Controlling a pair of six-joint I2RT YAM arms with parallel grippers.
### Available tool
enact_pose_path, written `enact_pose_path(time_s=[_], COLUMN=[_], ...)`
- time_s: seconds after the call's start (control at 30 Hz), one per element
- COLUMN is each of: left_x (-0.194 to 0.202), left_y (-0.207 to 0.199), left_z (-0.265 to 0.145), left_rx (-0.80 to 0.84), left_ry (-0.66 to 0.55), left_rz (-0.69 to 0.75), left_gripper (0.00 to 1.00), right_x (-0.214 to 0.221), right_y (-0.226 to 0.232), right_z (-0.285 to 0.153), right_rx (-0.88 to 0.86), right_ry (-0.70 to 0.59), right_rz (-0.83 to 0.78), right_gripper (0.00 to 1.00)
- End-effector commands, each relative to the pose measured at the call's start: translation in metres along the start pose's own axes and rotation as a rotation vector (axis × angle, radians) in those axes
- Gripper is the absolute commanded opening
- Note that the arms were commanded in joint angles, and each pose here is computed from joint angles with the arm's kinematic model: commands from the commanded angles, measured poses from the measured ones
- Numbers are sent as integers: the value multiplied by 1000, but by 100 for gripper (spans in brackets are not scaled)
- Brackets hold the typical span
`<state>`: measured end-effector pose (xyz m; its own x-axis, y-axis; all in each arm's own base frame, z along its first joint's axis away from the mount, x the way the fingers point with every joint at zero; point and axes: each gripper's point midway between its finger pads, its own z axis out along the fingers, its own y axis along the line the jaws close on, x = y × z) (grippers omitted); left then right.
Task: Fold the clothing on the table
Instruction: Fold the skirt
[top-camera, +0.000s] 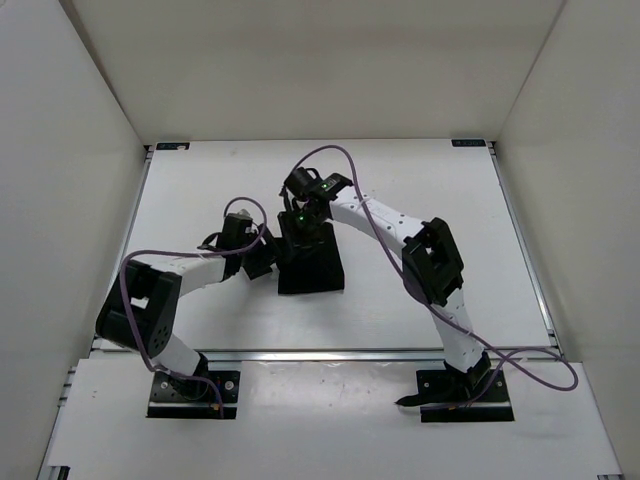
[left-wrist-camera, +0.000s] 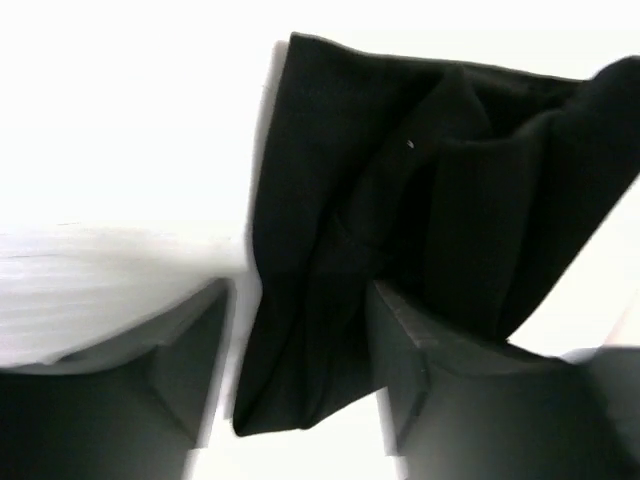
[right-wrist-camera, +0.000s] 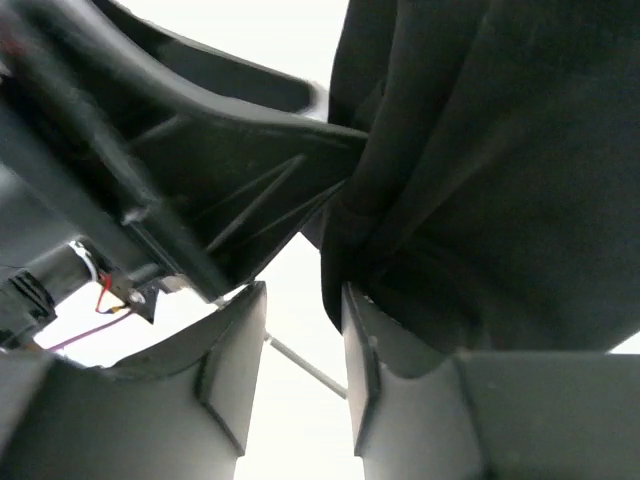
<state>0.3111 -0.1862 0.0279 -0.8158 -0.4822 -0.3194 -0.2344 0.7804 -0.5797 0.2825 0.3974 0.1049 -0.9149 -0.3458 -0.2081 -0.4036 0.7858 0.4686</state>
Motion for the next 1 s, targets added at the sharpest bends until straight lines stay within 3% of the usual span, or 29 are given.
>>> enact_pose_path(time_s=[0.0, 0.1, 0.3, 0.5, 0.57, 0.7, 0.97], left_x=[-6, -16, -20, -18, -21, -23, -28], left_y=[-20, -33, -29, -3, 5, 17, 18], left_z=[-18, -39, -53, -67, -73, -79, -84], left_rx=[87, 131, 136, 88, 68, 48, 58], left_ry=[-28, -73, -103, -141, -153, -166, -184], left_rz=[-46, -62, -81, -98, -88, -85, -96], left_gripper=[79, 98, 99, 98, 98, 98, 98], right_x=[-30, -35, -14, -4, -6, -9, 24], right_y=[40, 41, 2, -37, -47, -39, -19], right_z=[-48, -80, -94, -80, -65, -40, 23], right_rx=[-67, -77, -126, -112, -71, -73, -55], right_ry=[-191, -274, -328, -352, -337, -292, -116], right_rz=[-70, -56, 48, 143, 143, 111, 35], right_gripper=[36, 50, 54, 45, 35, 24, 22])
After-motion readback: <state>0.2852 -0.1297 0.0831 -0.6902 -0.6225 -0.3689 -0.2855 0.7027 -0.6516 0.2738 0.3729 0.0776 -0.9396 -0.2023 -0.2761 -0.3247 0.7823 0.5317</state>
